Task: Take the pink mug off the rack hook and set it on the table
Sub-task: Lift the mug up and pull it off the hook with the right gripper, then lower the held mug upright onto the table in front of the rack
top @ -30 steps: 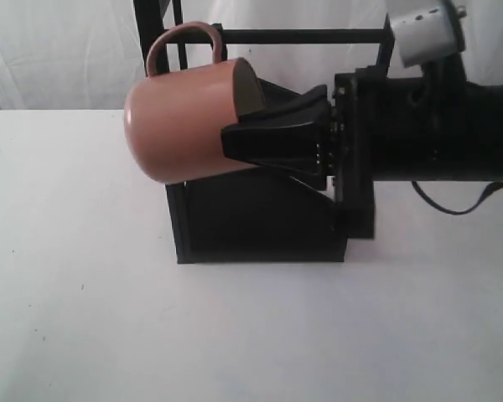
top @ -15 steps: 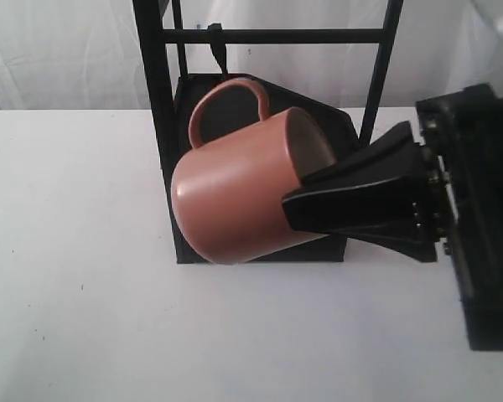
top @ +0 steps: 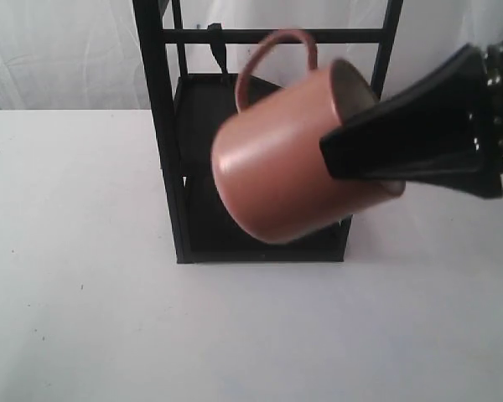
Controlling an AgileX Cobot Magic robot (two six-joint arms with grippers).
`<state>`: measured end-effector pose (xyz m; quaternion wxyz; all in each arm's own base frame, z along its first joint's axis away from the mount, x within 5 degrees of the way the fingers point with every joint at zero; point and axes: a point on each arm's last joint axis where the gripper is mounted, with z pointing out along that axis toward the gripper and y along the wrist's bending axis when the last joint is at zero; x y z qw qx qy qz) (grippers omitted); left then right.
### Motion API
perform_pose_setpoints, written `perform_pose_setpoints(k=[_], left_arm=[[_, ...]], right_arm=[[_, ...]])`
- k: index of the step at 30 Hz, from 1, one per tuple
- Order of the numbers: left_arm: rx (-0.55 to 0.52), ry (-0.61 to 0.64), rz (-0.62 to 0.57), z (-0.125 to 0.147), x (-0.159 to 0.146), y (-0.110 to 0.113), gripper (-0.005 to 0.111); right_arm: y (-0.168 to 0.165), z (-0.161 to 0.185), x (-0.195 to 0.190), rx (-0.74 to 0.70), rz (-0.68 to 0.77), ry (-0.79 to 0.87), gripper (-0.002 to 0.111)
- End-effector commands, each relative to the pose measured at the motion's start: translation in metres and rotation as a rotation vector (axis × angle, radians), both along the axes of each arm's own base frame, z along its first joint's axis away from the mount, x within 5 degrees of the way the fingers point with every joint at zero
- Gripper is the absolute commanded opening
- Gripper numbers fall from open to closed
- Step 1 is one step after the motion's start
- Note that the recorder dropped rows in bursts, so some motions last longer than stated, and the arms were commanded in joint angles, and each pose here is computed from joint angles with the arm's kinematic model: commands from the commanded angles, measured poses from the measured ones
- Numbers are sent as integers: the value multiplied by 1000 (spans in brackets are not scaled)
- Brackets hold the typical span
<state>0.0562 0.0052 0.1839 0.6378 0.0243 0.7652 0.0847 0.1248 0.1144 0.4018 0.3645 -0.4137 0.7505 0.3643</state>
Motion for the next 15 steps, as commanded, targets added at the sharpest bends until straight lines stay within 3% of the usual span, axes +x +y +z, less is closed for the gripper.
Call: perform_pose_setpoints(k=[1,15], left_arm=[[-5,-6,2,0,0,0,0],[-5,-6,2,0,0,0,0]], right_arm=[[1,-11,6,-197,-16,111,0],[36,-41,18,-604,-92,137,0]])
